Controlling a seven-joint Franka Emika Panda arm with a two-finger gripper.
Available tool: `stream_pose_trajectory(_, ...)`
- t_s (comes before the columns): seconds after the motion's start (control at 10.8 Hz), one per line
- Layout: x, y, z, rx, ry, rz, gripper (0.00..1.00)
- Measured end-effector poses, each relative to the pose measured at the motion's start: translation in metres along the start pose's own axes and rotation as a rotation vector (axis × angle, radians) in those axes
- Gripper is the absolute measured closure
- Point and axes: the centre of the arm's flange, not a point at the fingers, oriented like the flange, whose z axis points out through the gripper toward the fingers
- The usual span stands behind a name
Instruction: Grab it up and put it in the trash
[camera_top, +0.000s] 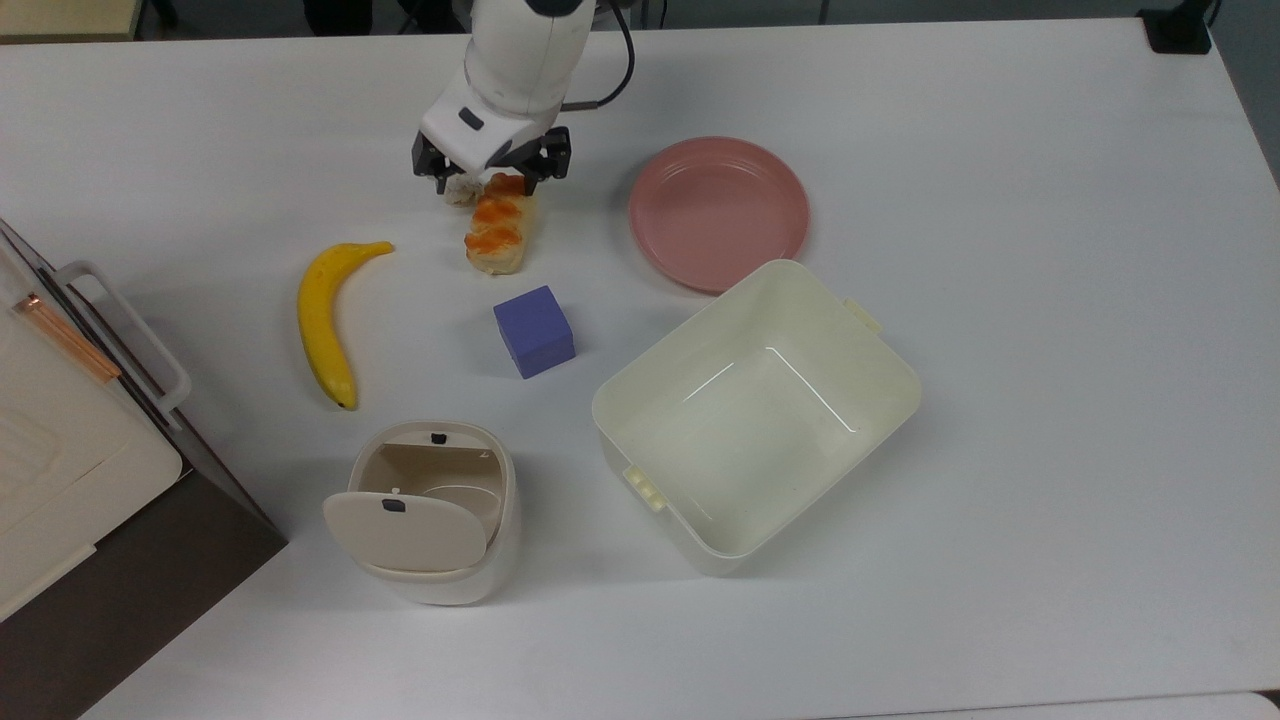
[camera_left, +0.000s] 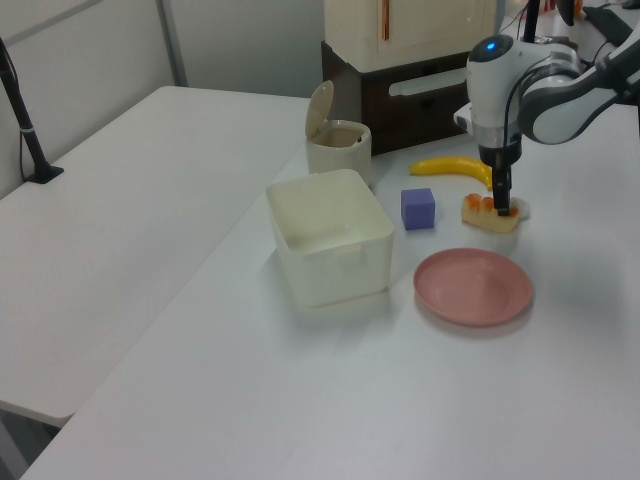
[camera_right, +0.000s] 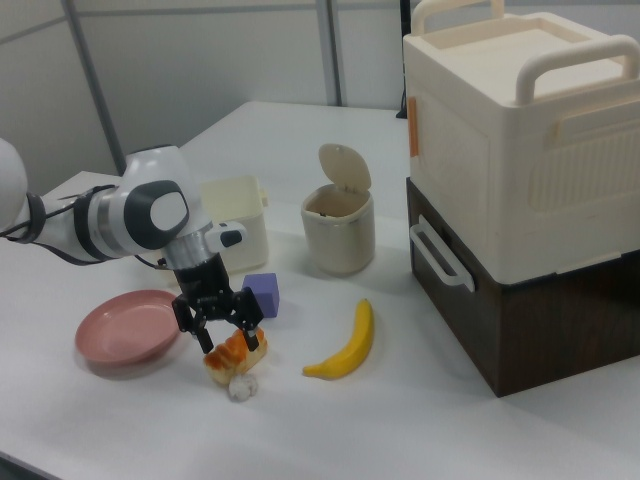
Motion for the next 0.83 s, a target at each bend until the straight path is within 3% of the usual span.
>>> stream_pose_trajectory(0.46,-0.015,0.006,-0.017,-0.012,-0.043,-0.005,0.00)
stream_pose_trajectory(0.83,-0.021,0.010,-0.007,-0.030,-0.067,-0.078,0.00)
